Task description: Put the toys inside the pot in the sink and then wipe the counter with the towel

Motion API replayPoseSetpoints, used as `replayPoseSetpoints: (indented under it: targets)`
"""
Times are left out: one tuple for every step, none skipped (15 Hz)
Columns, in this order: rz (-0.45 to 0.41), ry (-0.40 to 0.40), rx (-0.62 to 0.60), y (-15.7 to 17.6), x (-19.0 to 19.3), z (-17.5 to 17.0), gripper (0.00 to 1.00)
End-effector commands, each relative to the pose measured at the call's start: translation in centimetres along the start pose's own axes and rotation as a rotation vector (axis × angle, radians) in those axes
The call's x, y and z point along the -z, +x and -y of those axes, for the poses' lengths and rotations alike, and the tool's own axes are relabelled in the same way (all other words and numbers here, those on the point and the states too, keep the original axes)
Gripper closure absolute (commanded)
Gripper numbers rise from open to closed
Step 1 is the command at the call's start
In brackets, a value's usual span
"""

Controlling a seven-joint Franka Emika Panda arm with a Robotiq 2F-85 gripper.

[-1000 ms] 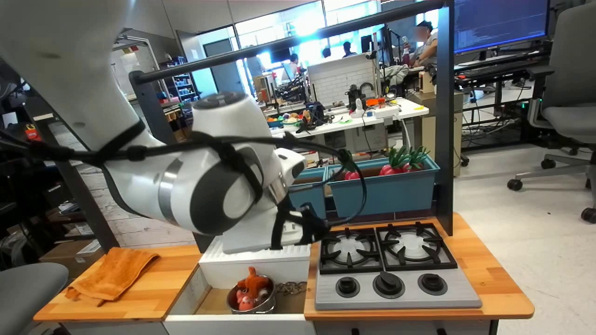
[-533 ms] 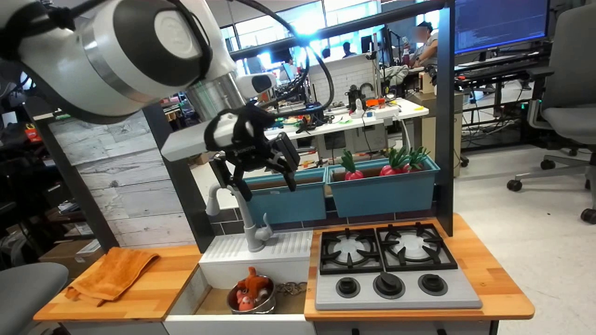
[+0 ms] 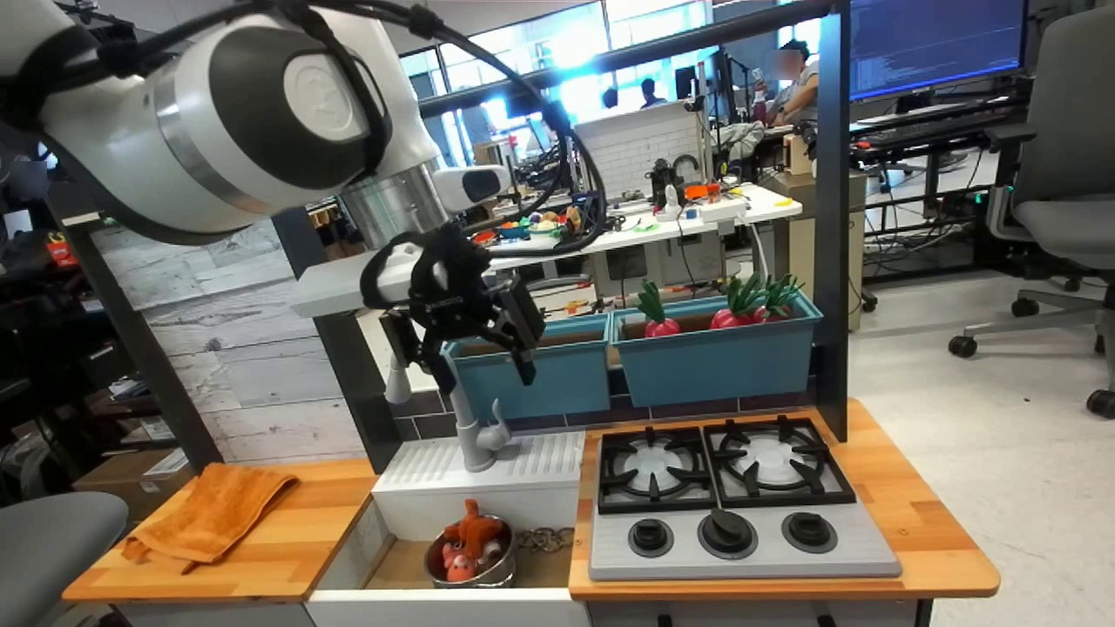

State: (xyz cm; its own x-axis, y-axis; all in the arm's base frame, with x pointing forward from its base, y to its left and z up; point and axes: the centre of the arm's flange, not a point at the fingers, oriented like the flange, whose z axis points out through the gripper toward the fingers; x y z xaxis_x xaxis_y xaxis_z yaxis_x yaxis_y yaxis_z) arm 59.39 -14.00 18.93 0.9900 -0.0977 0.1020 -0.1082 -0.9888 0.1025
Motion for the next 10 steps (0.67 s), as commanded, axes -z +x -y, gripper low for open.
replayPoseSetpoints:
  targets:
    - [0.021,0.178,-0.058,1.8,-1.1,5.5,0.0]
    - [0.038,0.213,-0.058,2.0,-1.4,7.9,0.0]
    - [0.038,0.228,-0.057,1.9,-1.7,10.8,0.0]
    - [0.042,0.234,-0.047,1.9,-2.2,13.7,0.0]
    - [0.041,0.226,-0.039,1.9,-3.0,16.8,0.0]
    - [0.038,0.216,-0.035,1.7,-3.9,19.6,0.0]
    - [0.031,0.201,-0.034,1.5,-4.8,22.4,0.0]
    - [0.026,0.192,-0.031,1.2,-5.7,25.0,0.0]
    - [0.017,0.183,-0.022,0.5,-6.8,27.8,0.0]
    - [0.009,0.175,-0.012,-0.2,-7.6,30.2,0.0]
